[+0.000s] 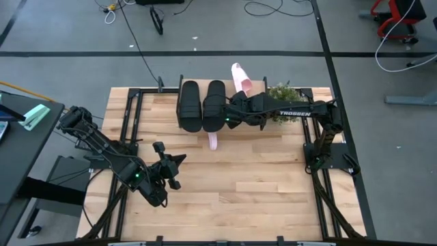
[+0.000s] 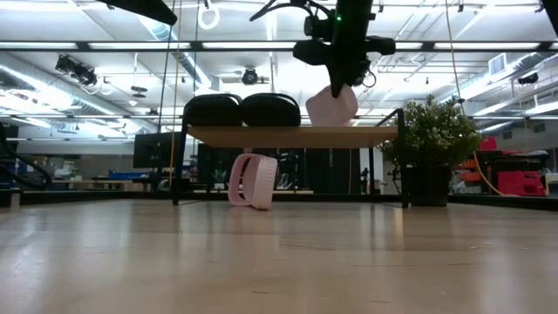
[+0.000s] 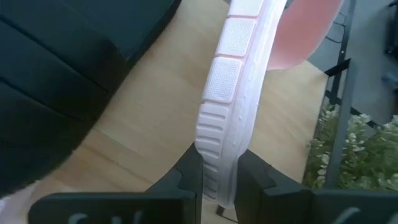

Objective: Pick and place slides into the shelf
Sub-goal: Put the right white slide on the shelf

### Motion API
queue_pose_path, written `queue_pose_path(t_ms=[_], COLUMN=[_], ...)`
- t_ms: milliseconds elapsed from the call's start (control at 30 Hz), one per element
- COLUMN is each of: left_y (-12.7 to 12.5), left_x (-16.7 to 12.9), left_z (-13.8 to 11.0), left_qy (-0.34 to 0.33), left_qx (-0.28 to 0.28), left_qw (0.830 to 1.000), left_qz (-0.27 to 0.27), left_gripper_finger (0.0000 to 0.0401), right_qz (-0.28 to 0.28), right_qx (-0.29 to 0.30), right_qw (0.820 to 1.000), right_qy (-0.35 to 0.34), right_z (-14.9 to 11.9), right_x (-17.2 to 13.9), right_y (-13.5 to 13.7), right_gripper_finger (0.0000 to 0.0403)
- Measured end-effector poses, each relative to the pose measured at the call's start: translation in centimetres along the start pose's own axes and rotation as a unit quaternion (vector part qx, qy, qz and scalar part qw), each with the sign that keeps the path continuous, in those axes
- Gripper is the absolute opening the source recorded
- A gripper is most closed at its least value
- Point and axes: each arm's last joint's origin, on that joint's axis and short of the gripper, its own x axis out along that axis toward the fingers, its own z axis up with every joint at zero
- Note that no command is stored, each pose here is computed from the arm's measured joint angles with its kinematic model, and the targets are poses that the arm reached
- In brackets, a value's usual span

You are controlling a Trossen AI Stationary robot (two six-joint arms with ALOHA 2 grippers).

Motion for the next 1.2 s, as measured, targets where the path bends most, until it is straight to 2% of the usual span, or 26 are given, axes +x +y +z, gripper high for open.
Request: queue_pose_path(t_ms=[433, 833, 1200], left_y=[0.0, 0.0, 0.0], left_x=[0.0, 0.0, 0.0], left_z=[0.0, 0.0, 0.0], left_qy=[0.0, 0.0, 0.0], left_qx=[0.0, -0.001, -0.001], left_qw=[1.0, 1.0, 1.0], left_qz=[0.0, 0.0, 0.0], left_gripper_finger=[0.0025, 0.0014, 0.0019], right_qz=[-0.016, -0.03, -0.024], right_qx=[-0.005, -0.013, -0.006], right_qw=[1.0, 0.999, 0.999], right_qy=[0.014, 0.017, 0.034], right_z=[-0.27, -0.4, -0.44], right_x=[0.04, 0.05, 0.15], right_y=[-0.4, -0.7, -0.79], right_gripper_finger=[0.0057, 0.0057, 0.0057])
